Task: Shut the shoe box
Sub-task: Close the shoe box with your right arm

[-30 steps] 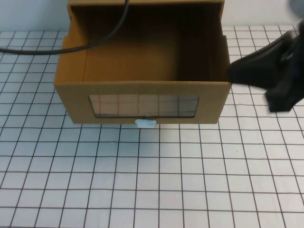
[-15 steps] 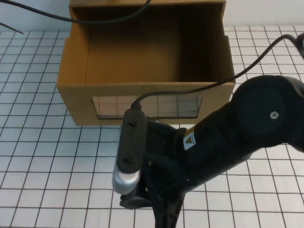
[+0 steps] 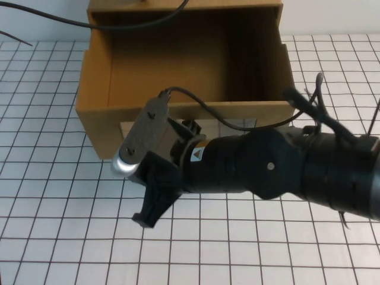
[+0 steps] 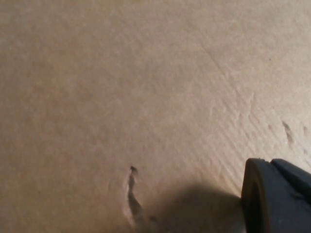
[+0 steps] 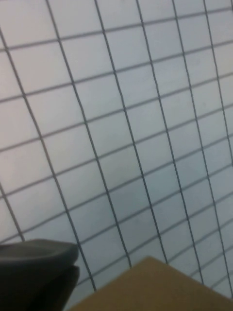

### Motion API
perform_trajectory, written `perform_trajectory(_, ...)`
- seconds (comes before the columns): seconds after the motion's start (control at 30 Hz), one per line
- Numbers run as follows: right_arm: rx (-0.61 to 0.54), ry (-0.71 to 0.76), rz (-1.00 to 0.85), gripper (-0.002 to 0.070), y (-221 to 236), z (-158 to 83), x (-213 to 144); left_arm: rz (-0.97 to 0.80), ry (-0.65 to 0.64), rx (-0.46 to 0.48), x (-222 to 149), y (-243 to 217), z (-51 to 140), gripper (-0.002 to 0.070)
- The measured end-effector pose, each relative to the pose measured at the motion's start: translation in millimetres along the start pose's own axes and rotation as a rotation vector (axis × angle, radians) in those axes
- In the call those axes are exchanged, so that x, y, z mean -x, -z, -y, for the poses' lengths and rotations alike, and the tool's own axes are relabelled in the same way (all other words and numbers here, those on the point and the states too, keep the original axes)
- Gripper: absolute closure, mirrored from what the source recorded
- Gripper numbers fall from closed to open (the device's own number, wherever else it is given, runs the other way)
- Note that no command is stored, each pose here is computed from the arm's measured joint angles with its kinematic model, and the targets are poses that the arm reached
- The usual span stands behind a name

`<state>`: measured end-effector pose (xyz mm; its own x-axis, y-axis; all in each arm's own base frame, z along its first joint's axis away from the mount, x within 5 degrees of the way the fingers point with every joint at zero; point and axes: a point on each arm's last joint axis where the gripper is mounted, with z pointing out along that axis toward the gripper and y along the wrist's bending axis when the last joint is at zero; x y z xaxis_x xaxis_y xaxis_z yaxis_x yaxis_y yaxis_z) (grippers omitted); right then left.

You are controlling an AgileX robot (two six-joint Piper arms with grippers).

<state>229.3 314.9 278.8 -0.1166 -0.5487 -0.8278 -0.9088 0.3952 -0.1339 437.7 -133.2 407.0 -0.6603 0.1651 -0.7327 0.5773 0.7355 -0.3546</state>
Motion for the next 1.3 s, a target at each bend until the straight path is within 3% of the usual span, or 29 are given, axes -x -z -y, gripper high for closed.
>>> perform_trajectory(0.3,-0.152,0.039,0.069,0.0689,-26.9,19.5,-6.2,0.000,0.000,0.000,0.0,0.0,0.0,0.0680)
perform_trajectory(0.6,-0.269,0.001,0.134,0.0689,-55.0,75.4,12.1,0.000,0.013,-0.033,-0.1,-0.8,2.5,0.0680)
perform_trajectory(0.97,-0.301,-0.032,0.160,0.0689,-88.9,118.8,20.1,-0.001,0.014,-0.036,-0.2,-1.3,2.3,0.0680)
perform_trajectory(1.3,-0.333,-0.086,0.150,0.0689,-83.2,145.0,10.8,0.002,0.010,-0.038,0.2,-0.2,3.3,0.0680)
